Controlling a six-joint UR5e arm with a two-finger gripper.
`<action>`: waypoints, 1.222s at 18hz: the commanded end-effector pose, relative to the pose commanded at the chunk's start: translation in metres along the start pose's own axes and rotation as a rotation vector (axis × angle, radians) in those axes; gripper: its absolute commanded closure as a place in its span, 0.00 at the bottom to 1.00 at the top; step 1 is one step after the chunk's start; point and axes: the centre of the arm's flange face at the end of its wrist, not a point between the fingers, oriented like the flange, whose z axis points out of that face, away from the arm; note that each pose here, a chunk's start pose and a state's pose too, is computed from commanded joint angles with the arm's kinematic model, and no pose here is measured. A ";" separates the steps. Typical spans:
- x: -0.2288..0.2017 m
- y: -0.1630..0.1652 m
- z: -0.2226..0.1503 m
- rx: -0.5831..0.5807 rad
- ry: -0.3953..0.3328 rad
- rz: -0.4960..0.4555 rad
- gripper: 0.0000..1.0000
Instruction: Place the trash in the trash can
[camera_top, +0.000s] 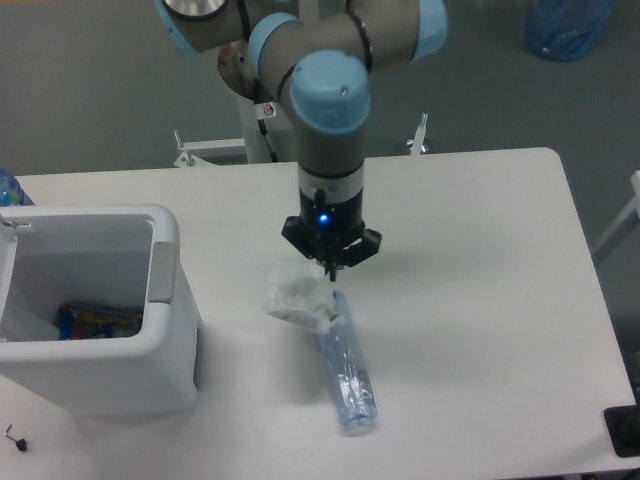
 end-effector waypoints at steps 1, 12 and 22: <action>-0.010 0.001 -0.014 0.033 0.000 -0.028 1.00; -0.033 0.003 -0.109 0.271 0.041 -0.198 1.00; 0.060 -0.016 -0.140 0.345 0.115 -0.097 1.00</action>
